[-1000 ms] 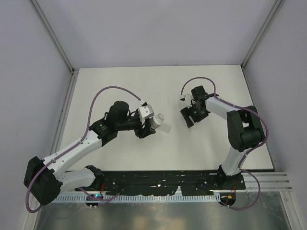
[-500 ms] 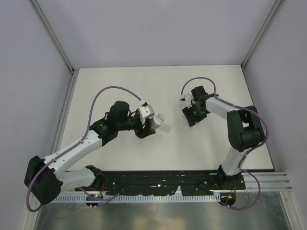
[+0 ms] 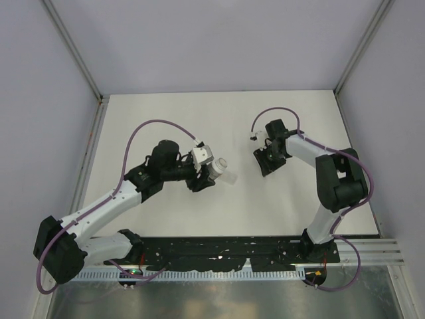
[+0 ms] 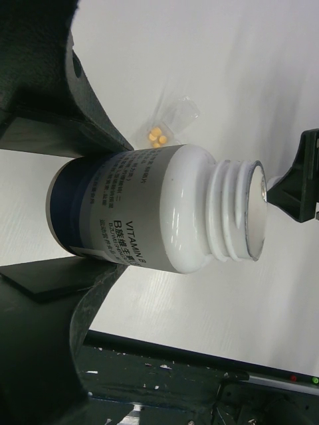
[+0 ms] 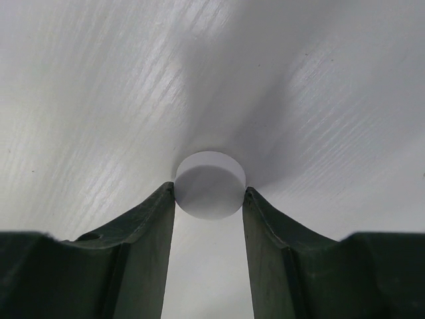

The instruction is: Sort the pills into containers

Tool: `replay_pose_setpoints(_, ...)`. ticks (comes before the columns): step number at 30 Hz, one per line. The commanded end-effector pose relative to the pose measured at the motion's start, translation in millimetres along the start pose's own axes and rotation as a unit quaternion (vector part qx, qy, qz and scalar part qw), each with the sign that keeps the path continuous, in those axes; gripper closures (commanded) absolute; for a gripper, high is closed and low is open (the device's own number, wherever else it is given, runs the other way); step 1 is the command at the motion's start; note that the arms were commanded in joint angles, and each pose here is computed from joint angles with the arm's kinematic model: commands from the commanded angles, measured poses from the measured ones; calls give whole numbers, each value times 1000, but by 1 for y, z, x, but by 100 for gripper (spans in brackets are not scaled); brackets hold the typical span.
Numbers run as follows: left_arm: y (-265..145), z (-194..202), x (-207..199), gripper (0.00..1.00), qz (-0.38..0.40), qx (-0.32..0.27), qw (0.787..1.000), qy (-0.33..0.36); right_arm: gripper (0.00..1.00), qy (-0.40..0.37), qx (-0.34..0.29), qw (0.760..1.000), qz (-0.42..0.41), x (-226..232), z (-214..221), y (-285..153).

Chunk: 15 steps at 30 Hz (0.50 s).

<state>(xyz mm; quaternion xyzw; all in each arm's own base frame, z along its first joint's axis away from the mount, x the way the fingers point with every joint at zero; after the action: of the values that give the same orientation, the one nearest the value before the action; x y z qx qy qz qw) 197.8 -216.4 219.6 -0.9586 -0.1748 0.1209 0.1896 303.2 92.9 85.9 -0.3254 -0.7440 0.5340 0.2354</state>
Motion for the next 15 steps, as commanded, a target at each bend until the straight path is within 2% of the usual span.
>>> replay_pose_setpoints(1,-6,-12,2,100,-9,-20,1000,9,72,-6,-58,998,1,5,-15,-38)
replay_pose_setpoints(7,-8,-12,8,100,-19,-21,1000,2,74,-32,-122,991,-32,16,-33,-79)
replay_pose_setpoints(15,-12,-21,17,100,-16,-25,1000,-7,75,-113,-245,960,-81,45,-66,-144)
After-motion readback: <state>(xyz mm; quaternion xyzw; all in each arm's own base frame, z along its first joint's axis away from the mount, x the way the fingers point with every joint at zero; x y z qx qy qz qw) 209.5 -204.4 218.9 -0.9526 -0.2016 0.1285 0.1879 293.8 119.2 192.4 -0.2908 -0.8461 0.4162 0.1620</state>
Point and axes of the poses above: each gripper's point midway between its finger pads, its own y axis out along the fingers, its own x axis along the line the jaws close on, z = x × y, the point moved 7 cm from there along -y, back along the fingers, and after that the axes turned 9 degrees about -y, right-handed, at the moved point
